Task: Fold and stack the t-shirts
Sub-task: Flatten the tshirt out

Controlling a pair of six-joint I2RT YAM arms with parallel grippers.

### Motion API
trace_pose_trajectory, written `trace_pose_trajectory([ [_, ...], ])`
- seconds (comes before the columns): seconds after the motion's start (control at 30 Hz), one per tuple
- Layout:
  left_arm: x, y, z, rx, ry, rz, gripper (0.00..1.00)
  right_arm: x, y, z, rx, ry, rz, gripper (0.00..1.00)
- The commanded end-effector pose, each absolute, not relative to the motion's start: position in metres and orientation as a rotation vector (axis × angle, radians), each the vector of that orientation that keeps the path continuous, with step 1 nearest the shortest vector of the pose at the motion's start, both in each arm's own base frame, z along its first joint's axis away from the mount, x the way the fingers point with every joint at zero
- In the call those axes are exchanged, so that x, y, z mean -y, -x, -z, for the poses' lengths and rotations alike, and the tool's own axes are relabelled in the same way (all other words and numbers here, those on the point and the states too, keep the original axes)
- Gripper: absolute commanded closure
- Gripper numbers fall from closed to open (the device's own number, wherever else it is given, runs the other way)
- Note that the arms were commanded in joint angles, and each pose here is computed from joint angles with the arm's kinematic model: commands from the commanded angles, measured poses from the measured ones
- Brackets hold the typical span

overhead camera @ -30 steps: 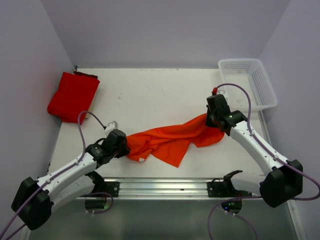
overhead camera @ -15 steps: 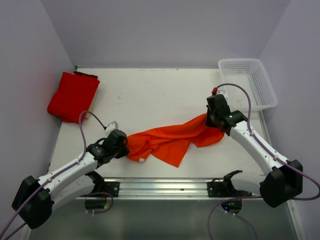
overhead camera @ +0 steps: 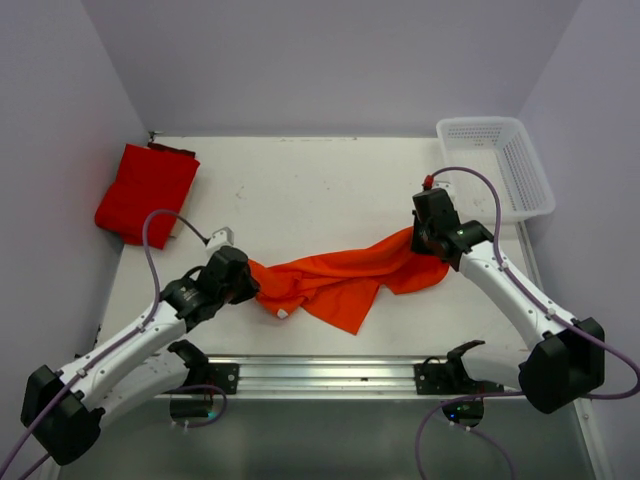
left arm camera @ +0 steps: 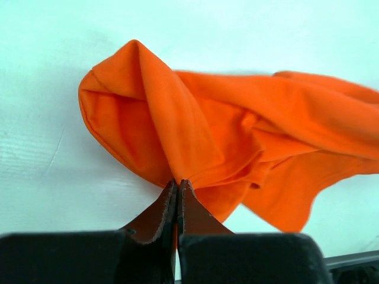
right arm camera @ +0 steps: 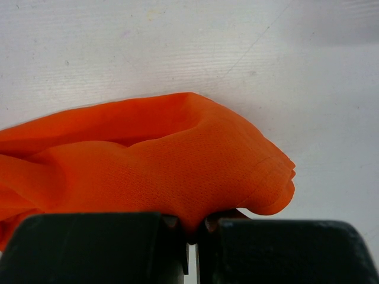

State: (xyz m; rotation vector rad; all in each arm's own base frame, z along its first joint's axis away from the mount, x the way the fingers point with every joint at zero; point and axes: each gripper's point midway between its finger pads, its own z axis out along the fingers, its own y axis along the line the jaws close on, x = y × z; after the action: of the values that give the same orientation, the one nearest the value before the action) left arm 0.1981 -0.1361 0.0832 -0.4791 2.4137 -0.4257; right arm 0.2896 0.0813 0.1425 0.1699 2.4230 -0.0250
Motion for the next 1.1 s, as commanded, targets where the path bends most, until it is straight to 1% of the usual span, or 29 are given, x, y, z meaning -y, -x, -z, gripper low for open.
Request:
trace_pose_trajectory([
  [0.0, 0.135, -0.214, -0.132, -2.31, 0.428, 0.435, 1.0, -0.085, -0.296, -0.143, -2.414, -0.148, 0.006, 1.0],
  [0.13, 0.126, -0.22, -0.155, -2.266, 0.42, 0.377, 1.0, -0.085, -0.295, -0.14, -2.424, -0.145, 0.015, 1.0],
  [0.17, 0.121, -0.222, -0.164, -2.25, 0.427, 0.349, 0.96, -0.085, -0.296, -0.14, -2.424, -0.146, 0.017, 1.0],
  [0.3, 0.113, -0.225, -0.186, -2.204, 0.424, 0.317, 0.88, -0.084, -0.294, -0.138, -2.431, -0.143, 0.022, 1.0],
  [0.4, 0.111, -0.225, -0.188, -2.189, 0.428, 0.317, 0.73, -0.085, -0.295, -0.138, -2.43, -0.144, 0.019, 1.0],
  [0.43, 0.111, -0.225, -0.184, -2.192, 0.431, 0.315, 0.69, -0.085, -0.295, -0.139, -2.43, -0.144, 0.019, 1.0],
  [0.53, 0.112, -0.219, -0.155, -2.252, 0.434, 0.301, 0.62, -0.085, -0.295, -0.137, -2.435, -0.143, 0.02, 1.0],
  [0.7, 0.119, -0.215, -0.129, -2.308, 0.45, 0.313, 0.62, -0.086, -0.295, -0.138, -2.433, -0.14, 0.015, 1.0],
  [0.8, 0.116, -0.213, -0.115, -2.326, 0.476, 0.291, 0.59, -0.086, -0.295, -0.136, -2.438, -0.143, 0.016, 1.0],
  [0.83, 0.114, -0.21, -0.106, -2.346, 0.479, 0.27, 0.51, -0.086, -0.295, -0.135, -2.442, -0.142, 0.018, 1.0],
  [0.9, 0.112, -0.208, -0.095, -2.367, 0.488, 0.247, 0.45, -0.087, -0.295, -0.135, -2.445, -0.141, 0.017, 1.0],
  [0.93, 0.108, -0.203, -0.081, -2.395, 0.49, 0.216, 0.38, -0.086, -0.296, -0.134, -2.446, -0.143, 0.018, 1.0],
  [0.97, 0.108, -0.203, -0.074, -2.409, 0.49, 0.2, 0.36, -0.087, -0.295, -0.134, -2.448, -0.143, 0.018, 1.0],
  [1.07, 0.108, -0.197, -0.054, -2.46, 0.49, 0.171, 0.34, -0.086, -0.295, -0.132, -2.453, -0.14, 0.024, 1.0],
])
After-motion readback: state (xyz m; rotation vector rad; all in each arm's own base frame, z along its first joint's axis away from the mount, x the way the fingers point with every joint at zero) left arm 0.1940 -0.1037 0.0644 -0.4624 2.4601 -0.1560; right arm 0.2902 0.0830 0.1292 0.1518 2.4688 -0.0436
